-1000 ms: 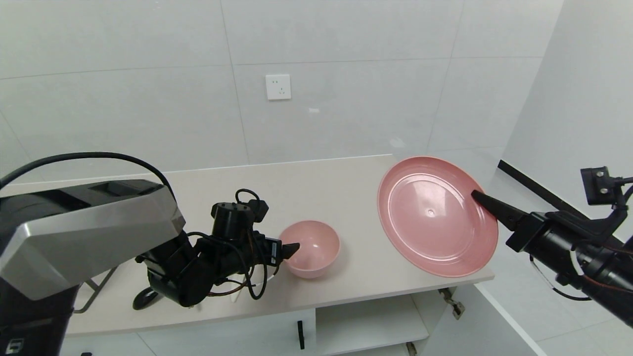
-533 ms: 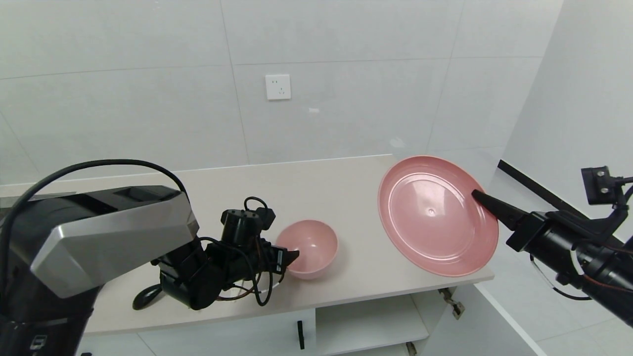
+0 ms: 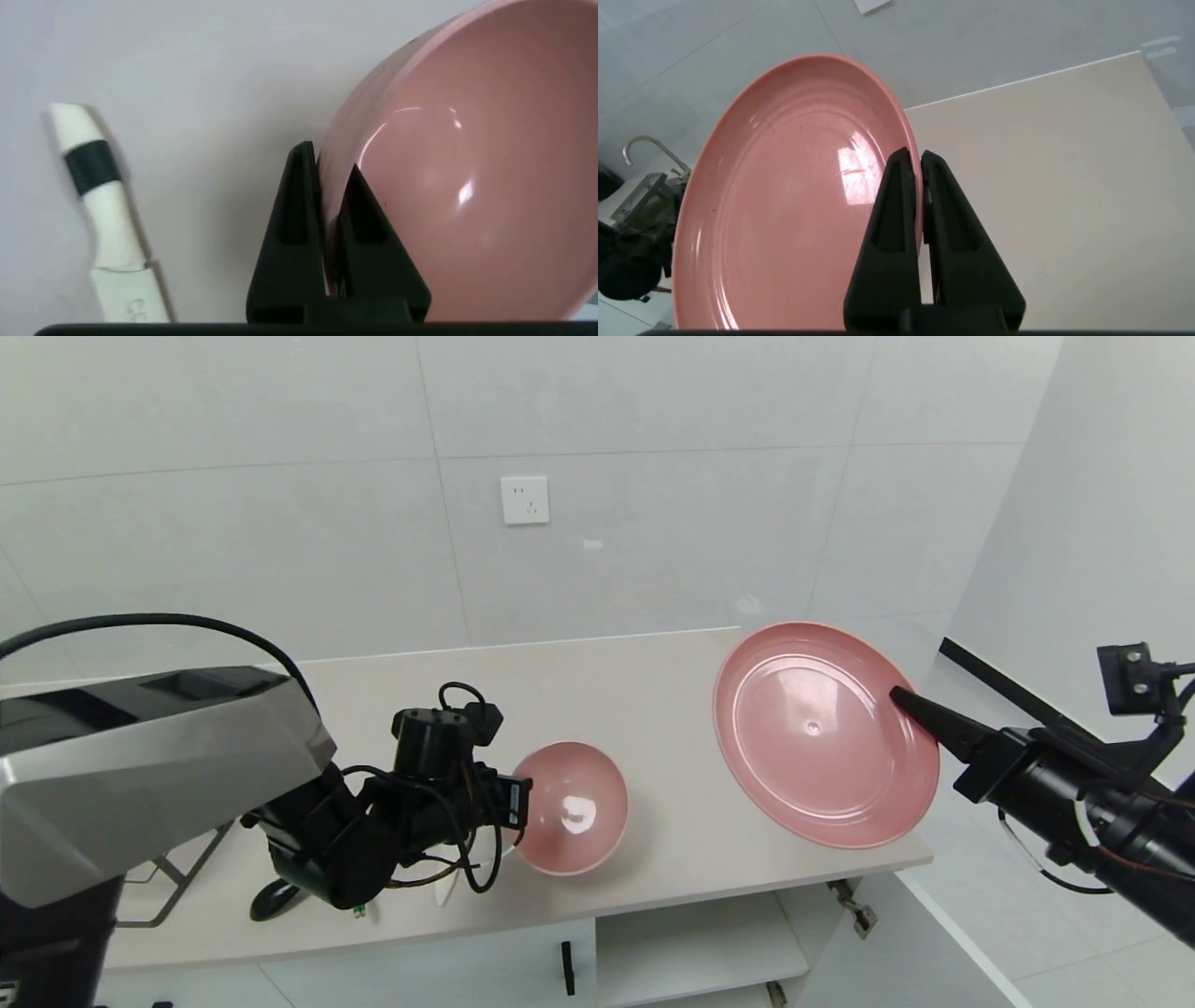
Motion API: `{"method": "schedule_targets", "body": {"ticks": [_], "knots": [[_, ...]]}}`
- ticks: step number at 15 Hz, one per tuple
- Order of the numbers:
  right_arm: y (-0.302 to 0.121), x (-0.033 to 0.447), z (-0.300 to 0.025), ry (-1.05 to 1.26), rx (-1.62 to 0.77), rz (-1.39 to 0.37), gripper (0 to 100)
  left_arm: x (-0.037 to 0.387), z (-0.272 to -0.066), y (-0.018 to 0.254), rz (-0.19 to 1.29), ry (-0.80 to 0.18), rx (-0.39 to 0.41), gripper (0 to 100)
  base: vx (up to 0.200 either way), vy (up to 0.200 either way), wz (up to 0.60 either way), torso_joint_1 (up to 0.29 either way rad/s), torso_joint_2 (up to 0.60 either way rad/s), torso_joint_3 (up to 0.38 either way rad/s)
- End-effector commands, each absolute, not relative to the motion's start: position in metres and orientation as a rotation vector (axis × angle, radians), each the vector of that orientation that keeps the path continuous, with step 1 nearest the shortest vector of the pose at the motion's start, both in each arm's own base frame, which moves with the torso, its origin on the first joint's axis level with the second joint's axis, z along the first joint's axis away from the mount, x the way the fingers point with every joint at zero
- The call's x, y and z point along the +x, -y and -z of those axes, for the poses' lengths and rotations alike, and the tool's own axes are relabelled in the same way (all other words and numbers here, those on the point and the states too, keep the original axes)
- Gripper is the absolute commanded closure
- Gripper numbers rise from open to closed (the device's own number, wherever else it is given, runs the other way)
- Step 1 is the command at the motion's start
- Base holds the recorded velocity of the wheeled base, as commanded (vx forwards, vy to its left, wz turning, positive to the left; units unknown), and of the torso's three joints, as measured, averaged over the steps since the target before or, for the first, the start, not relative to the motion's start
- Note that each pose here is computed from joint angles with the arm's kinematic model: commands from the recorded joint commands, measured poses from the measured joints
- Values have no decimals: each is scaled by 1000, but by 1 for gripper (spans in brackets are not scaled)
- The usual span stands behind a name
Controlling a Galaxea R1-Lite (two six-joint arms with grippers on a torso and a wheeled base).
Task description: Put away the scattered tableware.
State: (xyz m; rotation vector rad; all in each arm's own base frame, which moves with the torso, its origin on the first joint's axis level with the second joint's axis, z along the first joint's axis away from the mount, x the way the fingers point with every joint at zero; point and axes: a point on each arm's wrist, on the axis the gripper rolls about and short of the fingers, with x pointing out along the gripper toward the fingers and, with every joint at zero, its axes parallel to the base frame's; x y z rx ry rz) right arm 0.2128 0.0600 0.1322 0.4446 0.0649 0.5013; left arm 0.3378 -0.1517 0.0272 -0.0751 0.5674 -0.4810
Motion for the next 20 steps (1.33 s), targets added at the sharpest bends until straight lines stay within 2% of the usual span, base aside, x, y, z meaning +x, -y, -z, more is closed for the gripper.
{"method": "schedule_targets", "body": {"ticks": [1, 2, 7, 9, 11, 16, 20], "knots": [[-61, 215, -130, -74, 444, -500, 100, 325, -56, 143, 483, -510, -86, 100, 0, 0, 0, 0, 0, 0], [-61, 216, -130, -67, 425, -501, 100, 304, -72, 130, 478, -496, -90, 100, 0, 0, 0, 0, 0, 0], [-62, 219, -132, -52, 413, -504, 100, 268, -119, 104, 473, -394, -124, 100, 0, 0, 0, 0, 0, 0], [-62, 219, -133, -48, 413, -508, 100, 253, -132, 100, 525, -386, -214, 100, 0, 0, 0, 0, 0, 0], [-63, 218, -135, -40, 410, -511, 100, 234, -138, 93, 586, -388, -255, 100, 0, 0, 0, 0, 0, 0], [-62, 220, -143, 0, 410, -516, 100, 206, -137, 56, 546, -359, -285, 100, 0, 0, 0, 0, 0, 0], [-62, 219, -141, -9, 410, -514, 100, 177, -152, 53, 572, -348, -372, 100, 0, 0, 0, 0, 0, 0]]}}
